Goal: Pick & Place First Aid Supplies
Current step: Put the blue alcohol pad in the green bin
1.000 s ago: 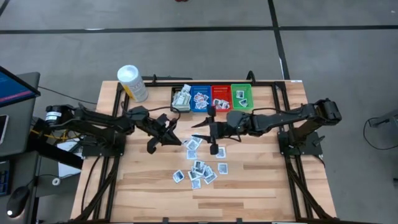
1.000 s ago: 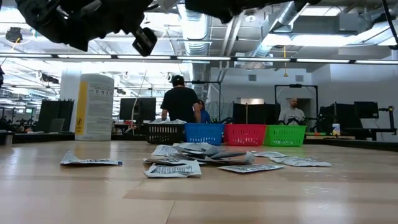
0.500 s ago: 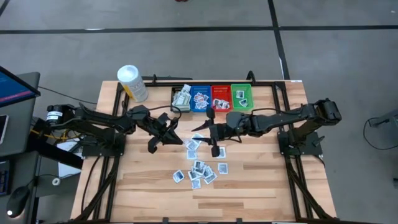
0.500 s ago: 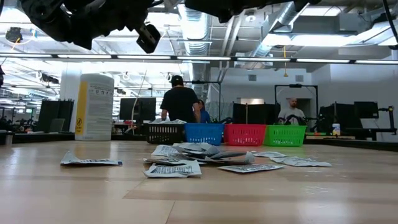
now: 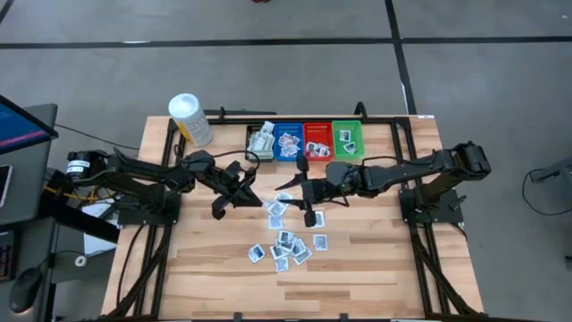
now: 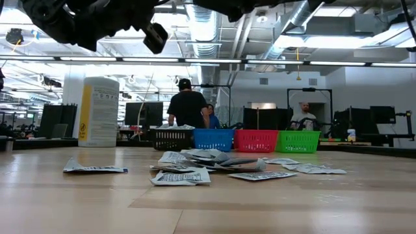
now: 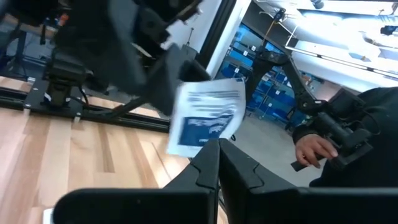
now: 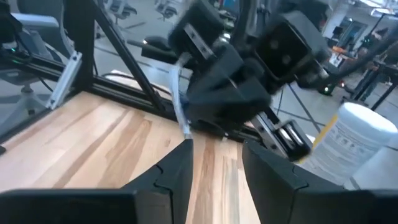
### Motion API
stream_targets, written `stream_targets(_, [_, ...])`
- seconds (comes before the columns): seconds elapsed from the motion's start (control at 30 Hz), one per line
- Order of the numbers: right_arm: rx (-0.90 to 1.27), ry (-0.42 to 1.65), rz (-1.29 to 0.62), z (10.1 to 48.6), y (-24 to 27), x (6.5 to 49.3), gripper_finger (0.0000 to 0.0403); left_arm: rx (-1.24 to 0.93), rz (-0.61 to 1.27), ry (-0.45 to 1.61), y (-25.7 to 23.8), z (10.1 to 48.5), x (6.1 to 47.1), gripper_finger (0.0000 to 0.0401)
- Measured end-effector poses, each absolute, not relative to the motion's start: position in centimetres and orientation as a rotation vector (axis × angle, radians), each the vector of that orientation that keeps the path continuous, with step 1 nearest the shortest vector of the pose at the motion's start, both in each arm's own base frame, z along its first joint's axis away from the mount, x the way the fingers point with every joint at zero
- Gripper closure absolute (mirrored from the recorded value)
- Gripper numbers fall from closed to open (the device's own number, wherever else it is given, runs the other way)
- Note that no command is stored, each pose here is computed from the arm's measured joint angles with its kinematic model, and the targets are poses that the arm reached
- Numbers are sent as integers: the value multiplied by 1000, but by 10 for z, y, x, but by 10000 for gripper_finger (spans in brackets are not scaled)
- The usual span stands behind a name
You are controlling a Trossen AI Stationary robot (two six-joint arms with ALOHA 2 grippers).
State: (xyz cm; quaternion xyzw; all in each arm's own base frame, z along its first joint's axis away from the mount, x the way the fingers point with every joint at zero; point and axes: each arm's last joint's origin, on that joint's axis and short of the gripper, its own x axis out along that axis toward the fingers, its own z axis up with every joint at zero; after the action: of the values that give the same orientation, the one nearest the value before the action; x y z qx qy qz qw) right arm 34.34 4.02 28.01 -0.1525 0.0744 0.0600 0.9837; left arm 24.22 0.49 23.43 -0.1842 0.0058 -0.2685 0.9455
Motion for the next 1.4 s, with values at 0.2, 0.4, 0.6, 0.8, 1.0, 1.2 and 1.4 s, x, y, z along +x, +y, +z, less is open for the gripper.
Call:
stream_targets(0.2, [-303,119,151,283,44,343,270,-376,-531,9,8,234,242,395])
stream_targets(0.4, [-283,111,173,283,44,343,271,-377,-512,4,9,234,242,396])
stream_targets(0.6, [-241,127,201,281,46,343,271,-379,-500,2,9,234,243,395])
stream_targets(0.8, [-236,128,203,281,47,343,271,-381,-471,-5,10,234,243,395])
stream_targets(1.0, [-214,167,205,278,47,342,271,-382,-456,-8,10,234,243,396])
stream_targets(1.2, [-214,162,204,278,47,342,271,-384,-430,-14,11,234,244,395])
stream_targets(1.4, [-214,159,203,279,47,342,271,-384,-428,-14,11,234,243,396])
